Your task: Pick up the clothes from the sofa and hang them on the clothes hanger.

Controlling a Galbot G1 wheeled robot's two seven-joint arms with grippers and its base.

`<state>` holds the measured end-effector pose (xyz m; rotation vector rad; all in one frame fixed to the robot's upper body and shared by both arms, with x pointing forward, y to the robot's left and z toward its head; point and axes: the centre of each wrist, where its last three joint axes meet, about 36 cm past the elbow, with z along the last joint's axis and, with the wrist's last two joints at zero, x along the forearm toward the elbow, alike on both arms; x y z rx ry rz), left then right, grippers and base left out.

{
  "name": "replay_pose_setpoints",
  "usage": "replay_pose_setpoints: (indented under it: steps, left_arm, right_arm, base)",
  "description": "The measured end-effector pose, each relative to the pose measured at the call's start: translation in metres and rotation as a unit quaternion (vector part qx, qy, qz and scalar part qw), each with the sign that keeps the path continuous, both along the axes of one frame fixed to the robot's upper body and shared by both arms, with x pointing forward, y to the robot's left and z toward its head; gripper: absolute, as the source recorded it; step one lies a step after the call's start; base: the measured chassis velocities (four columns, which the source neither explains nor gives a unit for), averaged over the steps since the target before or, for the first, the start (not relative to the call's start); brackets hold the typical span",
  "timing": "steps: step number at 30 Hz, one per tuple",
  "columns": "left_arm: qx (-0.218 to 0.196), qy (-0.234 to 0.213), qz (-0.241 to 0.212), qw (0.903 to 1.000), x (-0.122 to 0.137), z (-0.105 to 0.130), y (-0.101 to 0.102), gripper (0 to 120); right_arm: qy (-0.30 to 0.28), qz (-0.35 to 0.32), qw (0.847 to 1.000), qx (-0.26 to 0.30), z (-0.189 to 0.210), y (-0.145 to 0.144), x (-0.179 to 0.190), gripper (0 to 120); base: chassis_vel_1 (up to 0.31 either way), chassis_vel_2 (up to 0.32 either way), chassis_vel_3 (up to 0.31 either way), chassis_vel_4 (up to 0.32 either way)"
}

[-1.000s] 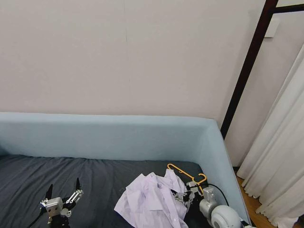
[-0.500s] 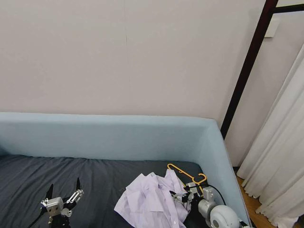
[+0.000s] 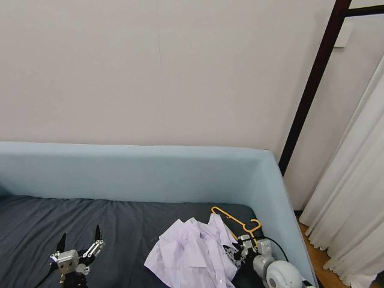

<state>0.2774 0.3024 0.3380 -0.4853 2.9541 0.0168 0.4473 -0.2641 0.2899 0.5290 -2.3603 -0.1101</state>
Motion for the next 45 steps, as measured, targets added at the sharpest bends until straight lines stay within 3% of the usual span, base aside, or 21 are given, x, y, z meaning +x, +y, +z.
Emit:
replay_pose_setpoints:
  steps: [7,17,19,20,25,28,29,35,36,41,42,45]
  left_arm:
    - [0.000,0.000,0.000,1.0000,0.000,0.000,0.000,100]
    - [0.002,0.000,0.003,1.0000,-0.001,0.000,0.001,100]
    - [0.002,0.000,0.003,1.0000,-0.001,0.000,0.001,100]
    - [0.002,-0.001,0.003,1.0000,-0.001,0.001,0.001,100]
    - [0.002,-0.002,0.003,1.0000,0.000,0.001,0.001,100]
    - [0.001,-0.004,0.005,1.0000,0.001,0.001,0.000,100]
    - [0.001,-0.004,0.005,1.0000,0.001,0.001,0.001,100]
    - [0.000,-0.008,0.004,1.0000,0.004,0.002,0.000,100]
    - [0.000,-0.008,0.004,1.0000,0.004,0.002,0.000,100]
    - [-0.003,-0.013,0.001,0.9999,0.008,0.003,-0.003,100]
    - [-0.003,-0.013,0.001,0.9999,0.008,0.003,-0.003,100]
    - [-0.005,-0.014,0.000,0.9999,0.010,0.004,-0.004,100]
  right_arm:
    - [0.006,0.005,1.000,0.003,-0.002,0.001,-0.003,47]
    - [0.011,0.011,1.000,0.007,-0.003,0.002,-0.006,10]
    - [0.010,0.011,1.000,0.007,-0.003,0.002,-0.006,10]
    - [0.008,0.012,1.000,0.007,-0.001,0.001,-0.006,1]
    - [-0.001,0.019,1.000,0.010,0.002,-0.002,-0.011,0]
    - [-0.040,0.035,0.998,0.044,0.011,-0.007,-0.013,0]
    - [-0.071,0.043,0.993,0.082,0.024,-0.012,-0.009,0]
    - [-0.162,0.042,0.970,0.177,0.094,-0.027,0.019,0]
    - [-0.162,0.042,0.970,0.177,0.094,-0.027,0.019,0]
    - [-0.245,0.038,0.942,0.227,0.195,-0.043,0.047,0]
    - [-0.245,0.038,0.942,0.227,0.195,-0.043,0.047,0]
    - [-0.286,0.040,0.926,0.243,0.250,-0.049,0.056,0]
  base:
    - [0.000,0.000,0.000,0.000]
    - [0.000,0.000,0.000,0.000]
    - [0.000,0.000,0.000,0.000]
    - [0.000,0.000,0.000,0.000]
    - [0.000,0.000,0.000,0.000]
    - [0.000,0.000,0.000,0.000]
    - [0.000,0.000,0.000,0.000]
    - [0.000,0.000,0.000,0.000]
    - [0.000,0.000,0.000,0.000]
    - [0.000,0.000,0.000,0.000]
    - [0.000,0.000,0.000,0.000]
    - [0.000,0.000,0.000,0.000]
